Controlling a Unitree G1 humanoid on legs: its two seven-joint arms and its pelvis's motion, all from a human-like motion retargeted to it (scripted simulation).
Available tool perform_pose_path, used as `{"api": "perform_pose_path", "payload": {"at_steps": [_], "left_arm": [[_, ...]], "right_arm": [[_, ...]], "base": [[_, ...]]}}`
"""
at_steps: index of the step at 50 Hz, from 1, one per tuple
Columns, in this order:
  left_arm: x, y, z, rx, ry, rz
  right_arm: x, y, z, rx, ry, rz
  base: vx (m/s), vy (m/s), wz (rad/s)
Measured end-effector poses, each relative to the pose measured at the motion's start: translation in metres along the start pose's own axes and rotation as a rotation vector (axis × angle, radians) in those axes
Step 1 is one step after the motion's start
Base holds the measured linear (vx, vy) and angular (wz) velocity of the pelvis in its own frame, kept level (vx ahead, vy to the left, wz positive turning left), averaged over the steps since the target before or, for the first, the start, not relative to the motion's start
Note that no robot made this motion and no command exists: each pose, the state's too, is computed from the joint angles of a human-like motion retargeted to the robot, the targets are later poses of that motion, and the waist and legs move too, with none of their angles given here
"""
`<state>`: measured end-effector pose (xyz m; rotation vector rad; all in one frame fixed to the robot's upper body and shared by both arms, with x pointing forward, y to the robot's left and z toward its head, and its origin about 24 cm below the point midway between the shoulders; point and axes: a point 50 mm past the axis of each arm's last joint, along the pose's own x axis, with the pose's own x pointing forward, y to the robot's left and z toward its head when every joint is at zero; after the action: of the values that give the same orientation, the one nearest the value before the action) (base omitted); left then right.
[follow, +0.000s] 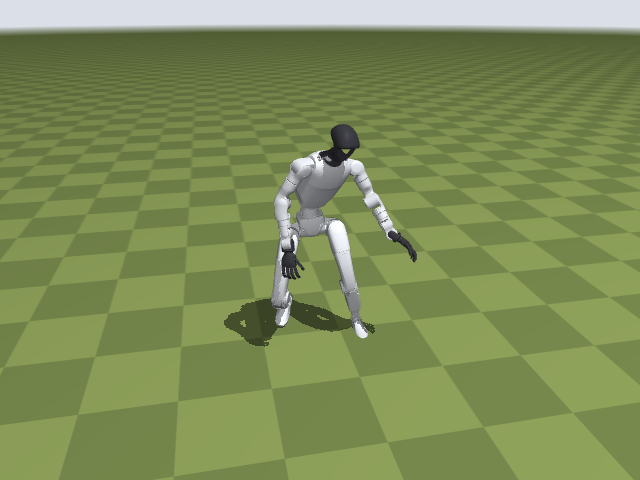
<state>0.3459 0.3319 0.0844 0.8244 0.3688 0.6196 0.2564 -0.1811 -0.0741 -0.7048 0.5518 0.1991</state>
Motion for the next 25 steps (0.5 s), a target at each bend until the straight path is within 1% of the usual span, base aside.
{"api": "perform_pose_path", "payload": {"at_steps": [2, 5, 7, 10, 12, 15, 17, 18, 20, 22, 23, 25], "left_arm": [[-0.004, -0.006, -0.016, -0.172, 0.138, 0.023], [-0.02, -0.032, -0.054, -0.342, 0.317, -0.068], [-0.038, -0.054, -0.083, -0.295, 0.35, -0.183], [-0.081, -0.09, -0.129, -0.057, 0.31, -0.407], [-0.115, -0.113, -0.152, 0.07, 0.278, -0.56], [-0.17, -0.151, -0.165, 0.124, 0.255, -0.737], [-0.196, -0.176, -0.152, 0.159, 0.197, -0.788], [-0.204, -0.187, -0.139, 0.192, 0.133, -0.796], [-0.206, -0.204, -0.098, 0.263, -0.051, -0.793], [-0.187, -0.205, -0.043, 0.29, -0.272, -0.747], [-0.176, -0.202, -0.013, 0.28, -0.372, -0.721], [-0.16, -0.187, 0.047, 0.199, -0.537, -0.682]], "right_arm": [[-0.001, -0.007, 0.002, 0.052, -0.013, -0.047], [-0.002, -0.023, 0.001, 0.126, -0.02, -0.087], [-0.001, -0.035, 0.0, 0.157, -0.02, -0.097], [0.001, -0.058, -0.002, 0.189, -0.009, -0.103], [0.003, -0.086, -0.002, 0.175, -0.001, -0.11], [0.003, -0.145, 0.002, 0.069, 0.048, -0.207], [0.0, -0.187, 0.011, -0.023, 0.125, -0.419], [-0.003, -0.208, 0.017, -0.049, 0.171, -0.575], [-0.018, -0.241, 0.026, -0.008, 0.296, -0.917], [-0.028, -0.252, 0.033, 0.244, 0.362, -1.153], [-0.028, -0.25, 0.036, 0.391, 0.365, -1.185], [-0.014, -0.233, 0.043, 0.648, 0.287, -1.068]], "base": [[0.74, -0.15, -0.35], [0.81, -0.13, -0.61], [0.91, -0.14, -0.64], [1.0, -0.14, -0.58], [1.04, -0.1, -0.72], [0.98, -0.01, -0.68], [0.85, 0.07, -0.77], [0.78, 0.1, -0.86], [0.71, 0.1, -0.81], [0.69, 0.07, -0.44], [0.7, 0.03, -0.14], [0.73, -0.02, 0.12]]}}
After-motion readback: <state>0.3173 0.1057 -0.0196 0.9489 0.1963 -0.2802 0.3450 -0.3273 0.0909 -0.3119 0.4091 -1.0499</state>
